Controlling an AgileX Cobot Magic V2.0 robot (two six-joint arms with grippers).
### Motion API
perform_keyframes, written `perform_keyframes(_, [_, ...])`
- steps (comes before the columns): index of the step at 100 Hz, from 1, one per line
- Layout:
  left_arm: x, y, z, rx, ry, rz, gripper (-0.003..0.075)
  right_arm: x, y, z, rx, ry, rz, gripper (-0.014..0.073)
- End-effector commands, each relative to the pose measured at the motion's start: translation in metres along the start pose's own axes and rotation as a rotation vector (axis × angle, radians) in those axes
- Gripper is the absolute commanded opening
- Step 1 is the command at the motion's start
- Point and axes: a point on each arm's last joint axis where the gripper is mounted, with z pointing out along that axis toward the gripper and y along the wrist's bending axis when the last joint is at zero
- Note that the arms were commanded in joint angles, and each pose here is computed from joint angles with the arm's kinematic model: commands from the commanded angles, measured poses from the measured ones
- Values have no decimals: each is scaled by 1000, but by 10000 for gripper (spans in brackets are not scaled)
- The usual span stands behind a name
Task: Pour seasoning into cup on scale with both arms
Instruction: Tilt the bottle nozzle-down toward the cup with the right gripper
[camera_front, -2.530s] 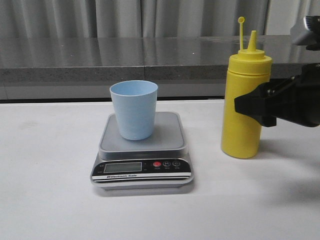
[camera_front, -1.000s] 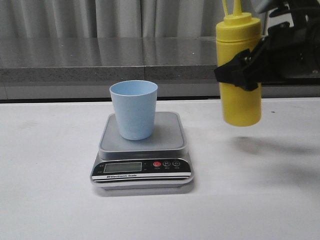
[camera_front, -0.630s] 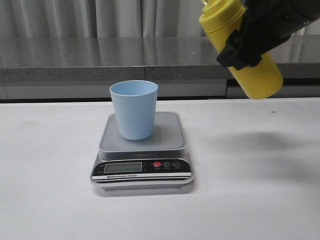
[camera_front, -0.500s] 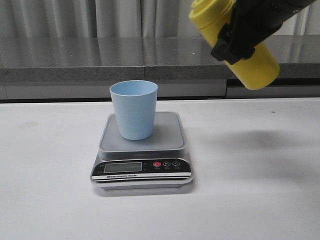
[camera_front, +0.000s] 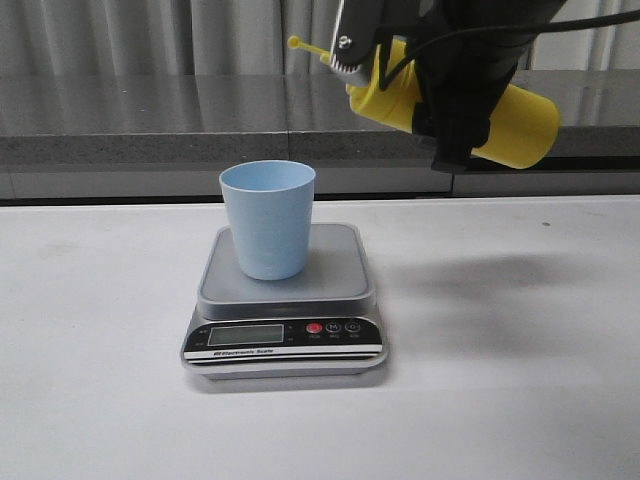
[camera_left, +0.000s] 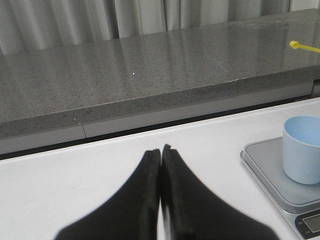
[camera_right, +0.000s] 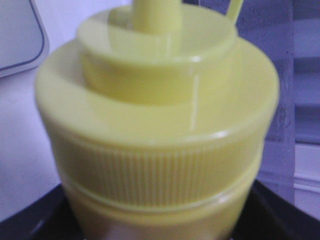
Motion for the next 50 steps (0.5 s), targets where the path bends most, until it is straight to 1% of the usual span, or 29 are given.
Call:
perform_keyframes(1, [-16, 1, -1, -6, -108, -4, -18, -11, -17, -13, 90, -19, -62, 120])
perform_keyframes(20, [-16, 1, -1, -6, -108, -4, -18, -16, -11, -10, 127, 16, -168, 120])
perform_keyframes(50, [-16, 1, -1, -6, -108, -4, -18, -18, -15, -8, 201, 23, -294, 120])
